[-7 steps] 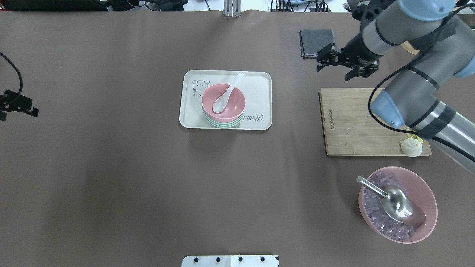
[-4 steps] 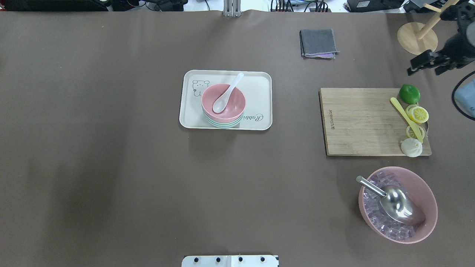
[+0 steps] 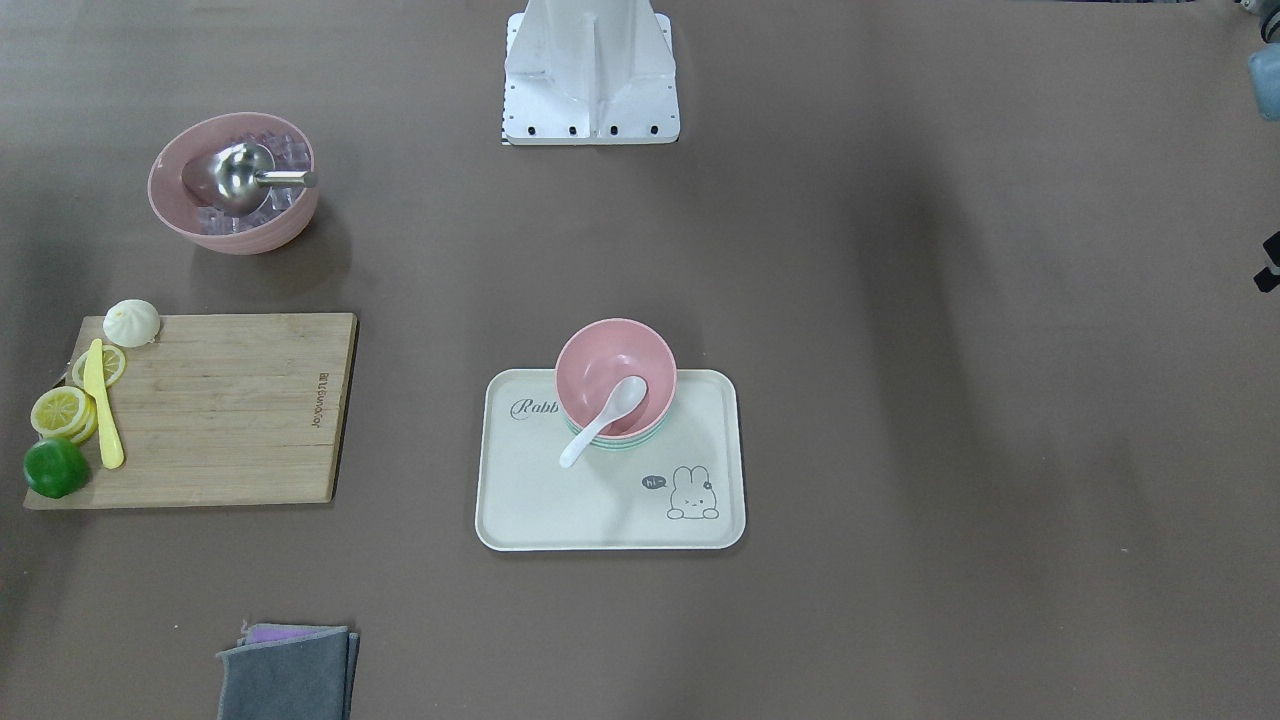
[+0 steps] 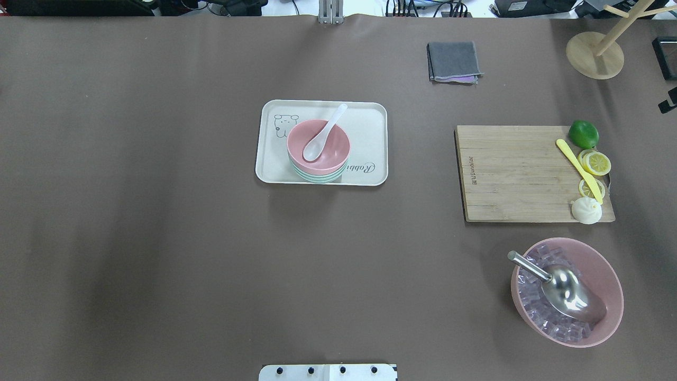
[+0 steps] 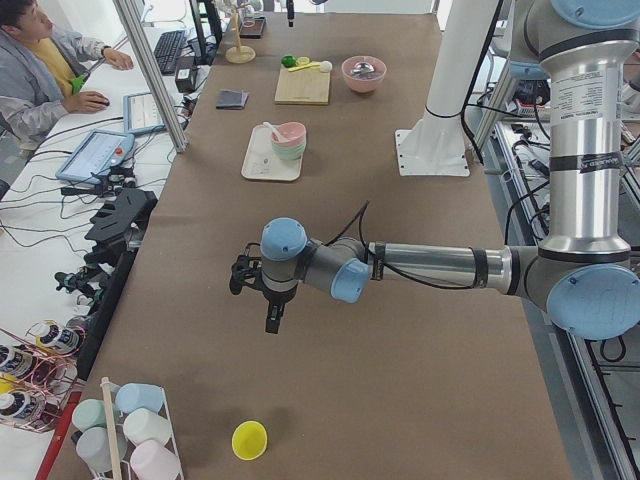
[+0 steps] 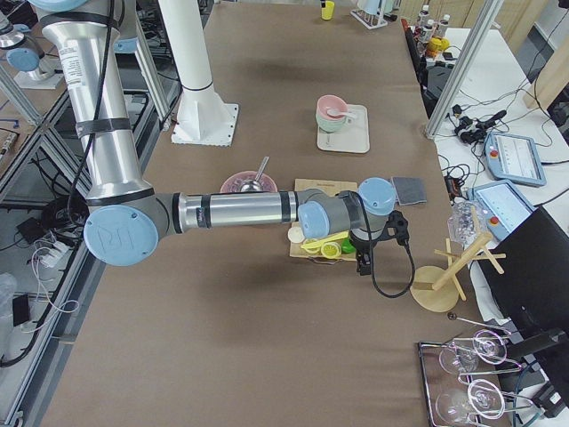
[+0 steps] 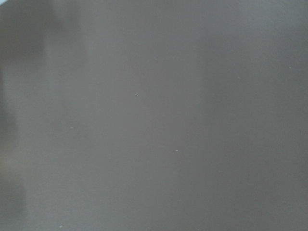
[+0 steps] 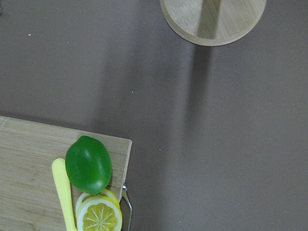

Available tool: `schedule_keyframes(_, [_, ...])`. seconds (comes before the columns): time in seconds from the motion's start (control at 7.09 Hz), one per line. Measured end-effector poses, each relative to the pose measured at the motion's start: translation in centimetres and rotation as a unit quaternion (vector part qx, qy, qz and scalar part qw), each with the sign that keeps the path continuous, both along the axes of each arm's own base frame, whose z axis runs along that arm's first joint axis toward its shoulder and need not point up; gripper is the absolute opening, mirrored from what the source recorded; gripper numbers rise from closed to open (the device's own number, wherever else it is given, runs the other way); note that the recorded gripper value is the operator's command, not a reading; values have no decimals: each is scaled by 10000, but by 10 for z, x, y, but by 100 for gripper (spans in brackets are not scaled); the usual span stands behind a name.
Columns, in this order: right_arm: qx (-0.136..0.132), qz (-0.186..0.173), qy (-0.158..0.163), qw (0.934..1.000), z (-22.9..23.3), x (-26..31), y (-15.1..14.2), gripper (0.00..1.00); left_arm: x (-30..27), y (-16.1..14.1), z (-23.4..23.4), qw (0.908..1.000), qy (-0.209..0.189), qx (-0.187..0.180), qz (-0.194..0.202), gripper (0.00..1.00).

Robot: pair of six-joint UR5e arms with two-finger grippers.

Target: Stack pink bowl on green and place spoon

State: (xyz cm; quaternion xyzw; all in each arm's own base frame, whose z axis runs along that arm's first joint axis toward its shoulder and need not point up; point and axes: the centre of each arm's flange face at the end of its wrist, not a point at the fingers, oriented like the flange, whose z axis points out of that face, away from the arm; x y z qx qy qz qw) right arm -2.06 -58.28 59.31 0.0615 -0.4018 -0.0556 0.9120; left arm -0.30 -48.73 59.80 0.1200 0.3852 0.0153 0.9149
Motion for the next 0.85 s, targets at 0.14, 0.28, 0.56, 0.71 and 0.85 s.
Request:
schedule_keyframes(0.14, [-39,46,66,10000,4,4,-2,100,-1,-3,-8,9999,15,106,-17,98])
schedule_keyframes(0.28, [-52,102,159,9998,9,9,-4,100,-1,-4,-17,9998,39,194,-12,98])
schedule_keyframes(0.56, [-54,143,222,9996,13,13,-4,100,-2,3,-22,9997,49,247,-8,98])
schedule_keyframes(0.71, [-61,148,230,9996,15,14,-1,100,-4,14,-16,9998,44,190,-6,98])
schedule_keyframes(0.85, [-86,150,243,9996,19,15,3,100,-6,24,-7,9999,33,106,-4,98])
